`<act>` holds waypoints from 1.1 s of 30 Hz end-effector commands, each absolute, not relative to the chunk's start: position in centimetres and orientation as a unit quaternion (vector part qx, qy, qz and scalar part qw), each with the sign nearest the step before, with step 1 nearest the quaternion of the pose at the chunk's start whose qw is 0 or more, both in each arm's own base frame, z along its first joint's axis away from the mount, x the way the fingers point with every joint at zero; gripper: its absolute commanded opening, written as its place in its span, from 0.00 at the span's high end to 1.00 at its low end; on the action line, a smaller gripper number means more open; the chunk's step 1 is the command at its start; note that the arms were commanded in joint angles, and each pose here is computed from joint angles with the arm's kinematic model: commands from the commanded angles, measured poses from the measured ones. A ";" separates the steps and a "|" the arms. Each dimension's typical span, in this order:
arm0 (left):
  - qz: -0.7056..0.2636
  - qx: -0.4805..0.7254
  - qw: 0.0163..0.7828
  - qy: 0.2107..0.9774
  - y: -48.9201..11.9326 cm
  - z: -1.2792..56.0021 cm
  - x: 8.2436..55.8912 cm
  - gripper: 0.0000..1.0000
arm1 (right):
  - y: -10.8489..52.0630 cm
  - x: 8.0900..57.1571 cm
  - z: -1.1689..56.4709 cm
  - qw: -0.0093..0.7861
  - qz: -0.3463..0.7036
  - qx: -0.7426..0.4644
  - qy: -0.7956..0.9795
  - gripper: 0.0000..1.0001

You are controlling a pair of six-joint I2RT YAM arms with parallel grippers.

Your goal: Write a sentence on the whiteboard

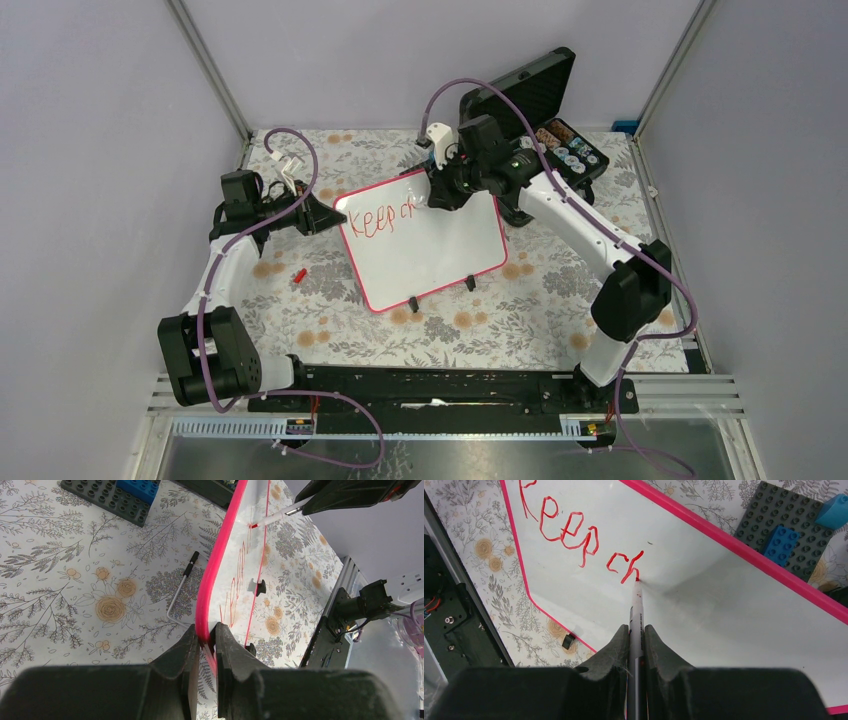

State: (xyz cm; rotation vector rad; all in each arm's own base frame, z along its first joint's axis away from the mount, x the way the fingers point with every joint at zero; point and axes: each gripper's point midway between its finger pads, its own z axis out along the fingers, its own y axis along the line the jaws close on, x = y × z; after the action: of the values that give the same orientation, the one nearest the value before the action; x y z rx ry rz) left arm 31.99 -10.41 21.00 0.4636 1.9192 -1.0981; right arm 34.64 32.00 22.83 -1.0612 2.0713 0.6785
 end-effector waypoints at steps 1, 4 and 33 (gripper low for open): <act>-0.414 0.227 0.458 0.753 -10.6 21.8 32.6 1.00 | 31.3 34.8 24.0 0.374 0.259 -0.410 0.790 1.00; -0.414 0.227 0.458 0.754 -10.6 21.8 32.6 1.00 | 31.3 34.4 23.5 0.365 0.266 -0.411 0.792 1.00; -0.417 0.228 0.457 0.752 -10.6 21.8 32.5 1.00 | 30.7 35.7 26.2 0.399 0.262 -0.397 0.784 1.00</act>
State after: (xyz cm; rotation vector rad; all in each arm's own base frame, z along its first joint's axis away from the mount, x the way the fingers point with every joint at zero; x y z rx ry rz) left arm 31.96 -10.45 21.04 0.4664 1.9171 -1.1014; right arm 34.51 30.46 24.54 -1.0254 2.0367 0.6823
